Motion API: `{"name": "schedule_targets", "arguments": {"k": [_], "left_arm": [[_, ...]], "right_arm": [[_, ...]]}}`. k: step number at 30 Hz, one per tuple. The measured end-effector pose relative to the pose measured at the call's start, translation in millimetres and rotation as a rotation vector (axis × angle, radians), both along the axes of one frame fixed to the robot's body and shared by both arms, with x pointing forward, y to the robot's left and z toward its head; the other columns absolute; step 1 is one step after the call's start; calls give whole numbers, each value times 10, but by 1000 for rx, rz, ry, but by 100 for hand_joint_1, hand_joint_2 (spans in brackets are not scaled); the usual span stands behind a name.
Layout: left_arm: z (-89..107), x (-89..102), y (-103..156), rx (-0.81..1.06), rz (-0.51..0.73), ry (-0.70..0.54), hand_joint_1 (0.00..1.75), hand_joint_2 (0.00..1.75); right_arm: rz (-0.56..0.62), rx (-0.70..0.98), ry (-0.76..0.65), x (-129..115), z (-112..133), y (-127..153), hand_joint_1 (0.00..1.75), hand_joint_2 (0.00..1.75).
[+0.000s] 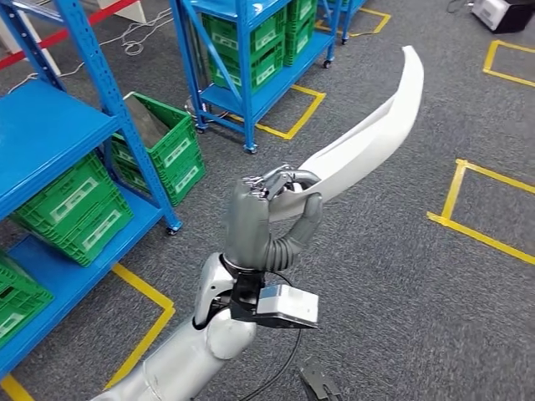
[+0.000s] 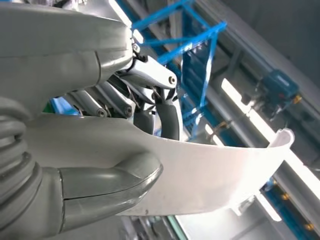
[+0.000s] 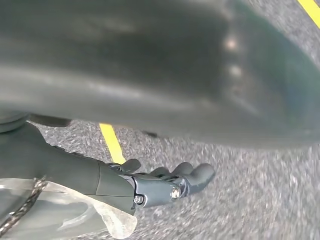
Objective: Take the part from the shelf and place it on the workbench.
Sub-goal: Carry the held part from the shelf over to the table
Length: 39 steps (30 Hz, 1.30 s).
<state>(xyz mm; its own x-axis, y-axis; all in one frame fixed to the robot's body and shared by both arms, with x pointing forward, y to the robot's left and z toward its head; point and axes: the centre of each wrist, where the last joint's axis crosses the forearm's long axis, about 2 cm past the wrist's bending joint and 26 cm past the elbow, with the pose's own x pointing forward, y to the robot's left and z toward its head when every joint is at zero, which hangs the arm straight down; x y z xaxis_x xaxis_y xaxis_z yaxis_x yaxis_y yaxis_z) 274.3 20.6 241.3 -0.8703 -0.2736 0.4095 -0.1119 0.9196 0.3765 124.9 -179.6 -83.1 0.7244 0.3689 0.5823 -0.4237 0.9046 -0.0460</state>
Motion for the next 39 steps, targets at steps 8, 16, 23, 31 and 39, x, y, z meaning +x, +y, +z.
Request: {"name": "schedule_targets", "arguments": {"k": [8, 16, 23, 31, 39], "left_arm": [[-22, 4, -2, 7, 1, 6, 175, 175], [-28, 9, 5, 9, 2, 6, 175, 175], [-38, 7, 8, 9, 3, 10, 175, 175], [-14, 7, -9, 4, 2, 5, 175, 175], [-17, 8, -10, 5, 2, 5, 175, 175]], "right_arm": [[-1, -2, -3, 10, 2, -5, 0, 0], [-1, -3, -4, 10, 2, -6, 0, 0], [-1, 1, -1, -1, 4, 14, 0, 0], [-1, 0, -3, 5, 5, 13, 0, 0], [-1, -1, -7, 17, 10, 16, 0, 0]]}}
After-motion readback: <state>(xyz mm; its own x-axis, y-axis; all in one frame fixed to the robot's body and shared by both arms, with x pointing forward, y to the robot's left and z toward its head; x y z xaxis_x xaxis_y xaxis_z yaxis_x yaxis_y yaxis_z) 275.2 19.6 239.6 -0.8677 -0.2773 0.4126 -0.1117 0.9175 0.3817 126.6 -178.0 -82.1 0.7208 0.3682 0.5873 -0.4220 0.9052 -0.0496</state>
